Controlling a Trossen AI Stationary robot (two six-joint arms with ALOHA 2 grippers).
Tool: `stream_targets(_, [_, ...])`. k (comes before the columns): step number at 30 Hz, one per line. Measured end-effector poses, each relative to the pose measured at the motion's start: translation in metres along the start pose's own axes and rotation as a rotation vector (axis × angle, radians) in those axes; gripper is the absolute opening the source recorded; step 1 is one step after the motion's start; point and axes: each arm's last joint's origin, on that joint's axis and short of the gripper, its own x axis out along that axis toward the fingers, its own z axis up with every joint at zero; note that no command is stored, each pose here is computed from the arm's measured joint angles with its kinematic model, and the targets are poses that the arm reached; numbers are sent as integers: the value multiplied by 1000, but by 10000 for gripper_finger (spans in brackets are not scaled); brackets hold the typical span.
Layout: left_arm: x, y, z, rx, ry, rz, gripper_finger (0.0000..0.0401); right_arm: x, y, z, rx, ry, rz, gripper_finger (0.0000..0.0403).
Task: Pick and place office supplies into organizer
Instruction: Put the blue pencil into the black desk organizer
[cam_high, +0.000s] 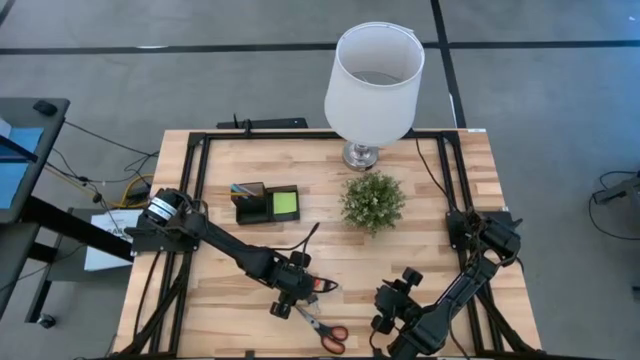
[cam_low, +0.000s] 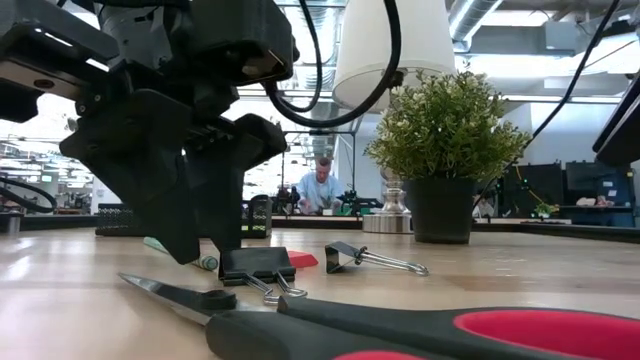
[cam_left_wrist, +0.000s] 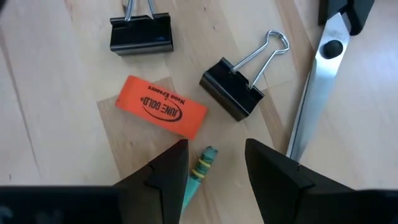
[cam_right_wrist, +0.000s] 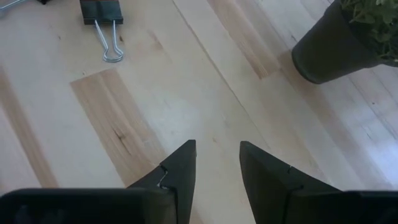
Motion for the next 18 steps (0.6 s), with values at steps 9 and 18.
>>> stream_targets(9, [6,2,-1,-14,9,4,153,0,0,0,2,-1,2,118])
stream_targets(18, [24,2,-9,-21,78,7,146,0,1,0,2,-1,4,118])
